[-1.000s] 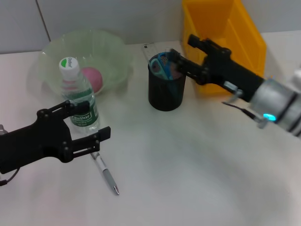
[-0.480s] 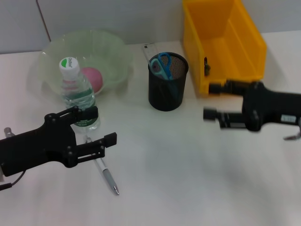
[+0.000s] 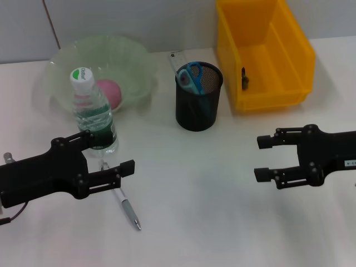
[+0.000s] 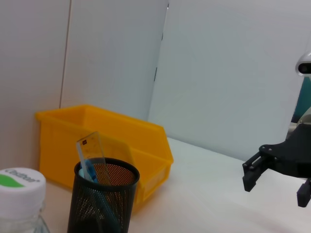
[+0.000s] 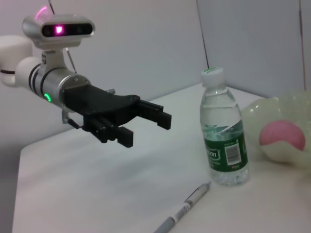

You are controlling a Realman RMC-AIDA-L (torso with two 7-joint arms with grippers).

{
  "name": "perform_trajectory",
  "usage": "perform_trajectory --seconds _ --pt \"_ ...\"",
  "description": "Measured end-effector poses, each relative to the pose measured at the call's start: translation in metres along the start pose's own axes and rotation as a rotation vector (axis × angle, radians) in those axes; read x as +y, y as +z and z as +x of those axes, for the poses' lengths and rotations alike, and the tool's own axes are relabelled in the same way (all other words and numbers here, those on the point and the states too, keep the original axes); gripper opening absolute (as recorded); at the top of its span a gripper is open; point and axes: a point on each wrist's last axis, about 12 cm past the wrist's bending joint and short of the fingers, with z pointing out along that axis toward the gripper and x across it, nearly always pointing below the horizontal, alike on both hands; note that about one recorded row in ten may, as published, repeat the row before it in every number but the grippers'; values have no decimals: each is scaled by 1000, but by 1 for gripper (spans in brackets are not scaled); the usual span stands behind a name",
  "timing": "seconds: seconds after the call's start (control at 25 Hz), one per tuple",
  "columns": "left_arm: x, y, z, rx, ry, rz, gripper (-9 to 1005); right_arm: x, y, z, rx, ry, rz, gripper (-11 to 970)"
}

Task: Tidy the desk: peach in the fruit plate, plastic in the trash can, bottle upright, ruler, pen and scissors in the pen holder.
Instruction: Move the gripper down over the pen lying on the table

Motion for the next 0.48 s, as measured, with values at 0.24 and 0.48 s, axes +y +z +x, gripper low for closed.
perform_trajectory --seconds 0.24,0.48 --pt "2 -1 -1 26 -12 10 824 0 0 2 52 -1 -8 777" --pt "2 0 -10 46 16 43 825 1 1 3 55 4 -9 779"
